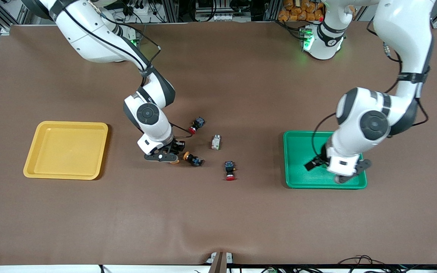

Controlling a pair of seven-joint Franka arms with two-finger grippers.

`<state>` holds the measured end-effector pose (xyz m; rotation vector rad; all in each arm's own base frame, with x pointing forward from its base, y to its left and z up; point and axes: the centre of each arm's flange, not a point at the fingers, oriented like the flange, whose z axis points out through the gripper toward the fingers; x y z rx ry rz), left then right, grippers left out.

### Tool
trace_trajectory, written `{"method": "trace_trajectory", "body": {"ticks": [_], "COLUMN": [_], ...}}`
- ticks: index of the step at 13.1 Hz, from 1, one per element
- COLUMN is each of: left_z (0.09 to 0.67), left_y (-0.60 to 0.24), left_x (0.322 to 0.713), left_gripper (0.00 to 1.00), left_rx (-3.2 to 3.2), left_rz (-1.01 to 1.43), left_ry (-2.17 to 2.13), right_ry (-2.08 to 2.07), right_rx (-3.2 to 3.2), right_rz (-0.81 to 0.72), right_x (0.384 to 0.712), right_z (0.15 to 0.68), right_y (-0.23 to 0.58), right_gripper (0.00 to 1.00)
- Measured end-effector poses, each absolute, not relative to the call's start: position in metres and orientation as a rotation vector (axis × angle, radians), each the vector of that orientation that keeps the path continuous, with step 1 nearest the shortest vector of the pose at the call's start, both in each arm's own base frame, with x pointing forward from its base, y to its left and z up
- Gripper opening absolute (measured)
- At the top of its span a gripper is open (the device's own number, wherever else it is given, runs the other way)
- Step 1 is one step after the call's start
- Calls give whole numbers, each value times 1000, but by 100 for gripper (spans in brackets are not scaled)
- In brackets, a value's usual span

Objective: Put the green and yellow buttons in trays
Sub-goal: 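Release the button in the green tray while the right gripper grasps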

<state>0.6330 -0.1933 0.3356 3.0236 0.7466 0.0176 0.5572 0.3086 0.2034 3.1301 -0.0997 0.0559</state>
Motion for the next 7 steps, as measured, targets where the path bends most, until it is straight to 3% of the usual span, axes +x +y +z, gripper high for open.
{"method": "trace_trajectory", "body": {"ticks": [7], "left_z": [325], "left_y": [-357], "left_x": [572], "left_gripper": [100], "left_rx": [3065], "left_rz": [-2], "left_ry": [476], "right_ry": [-198], "right_rx": [2988], "right_rz": [-57], "right_x": [571], "right_z": [285], "right_y": [241], "right_gripper": [44]}}
